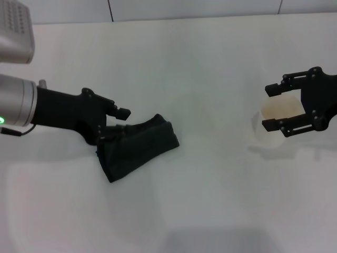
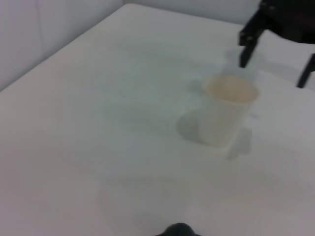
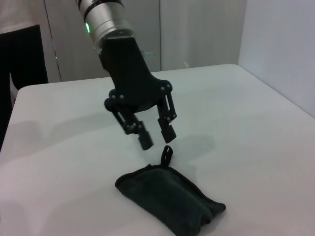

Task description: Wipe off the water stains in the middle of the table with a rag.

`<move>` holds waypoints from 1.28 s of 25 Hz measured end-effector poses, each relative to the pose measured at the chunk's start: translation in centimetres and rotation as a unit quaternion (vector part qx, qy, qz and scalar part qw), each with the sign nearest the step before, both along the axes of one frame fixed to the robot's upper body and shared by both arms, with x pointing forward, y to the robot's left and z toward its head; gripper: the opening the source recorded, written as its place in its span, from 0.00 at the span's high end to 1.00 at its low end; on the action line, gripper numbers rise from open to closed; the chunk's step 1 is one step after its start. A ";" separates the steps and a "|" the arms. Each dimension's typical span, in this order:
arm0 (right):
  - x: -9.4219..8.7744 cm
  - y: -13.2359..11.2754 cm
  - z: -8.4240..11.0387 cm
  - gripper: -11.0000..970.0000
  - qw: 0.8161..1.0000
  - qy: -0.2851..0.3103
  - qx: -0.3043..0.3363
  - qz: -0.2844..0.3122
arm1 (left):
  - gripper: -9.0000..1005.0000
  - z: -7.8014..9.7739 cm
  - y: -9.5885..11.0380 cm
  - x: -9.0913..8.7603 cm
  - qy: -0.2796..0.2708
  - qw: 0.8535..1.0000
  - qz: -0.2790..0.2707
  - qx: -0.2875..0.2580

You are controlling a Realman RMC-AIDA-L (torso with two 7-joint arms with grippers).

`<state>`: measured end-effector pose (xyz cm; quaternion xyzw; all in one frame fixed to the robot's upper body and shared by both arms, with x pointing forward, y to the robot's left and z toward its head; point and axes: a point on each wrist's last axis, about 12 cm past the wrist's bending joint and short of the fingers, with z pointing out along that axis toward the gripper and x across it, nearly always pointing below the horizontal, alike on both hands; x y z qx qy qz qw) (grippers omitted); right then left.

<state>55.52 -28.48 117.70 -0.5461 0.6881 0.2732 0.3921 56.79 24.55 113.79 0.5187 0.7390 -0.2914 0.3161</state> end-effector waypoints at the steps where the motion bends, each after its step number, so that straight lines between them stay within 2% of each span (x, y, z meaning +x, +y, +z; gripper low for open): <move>1: 0.0 0.0 0.0 0.21 1.000 0.000 0.000 0.000 | 0.83 -0.1 0.1 -0.2 -0.001 1.000 -0.005 -0.001; 2: 0.0 0.0 0.0 0.21 1.000 0.000 0.000 0.000 | 0.83 -0.2 0.1 -0.3 -0.002 1.000 -0.007 -0.001; 9: 0.1 -0.2 0.1 0.21 1.000 0.004 0.000 0.000 | 0.43 -0.5 1.0 -1.5 -0.016 0.999 -0.027 -0.023; 15: 0.1 -0.2 0.3 0.21 1.000 0.012 0.000 0.003 | 0.18 0.8 4.4 -3.2 -0.035 0.995 -0.034 -0.083; 20: 0.1 -0.3 0.3 0.21 1.000 0.014 0.003 0.000 | 0.13 1.3 7.5 -5.3 -0.056 0.990 -0.027 -0.124; 32: 0.0 -0.4 0.4 0.21 1.000 0.006 0.023 -0.010 | 0.12 0.7 10.6 -8.2 -0.085 0.984 -0.001 -0.157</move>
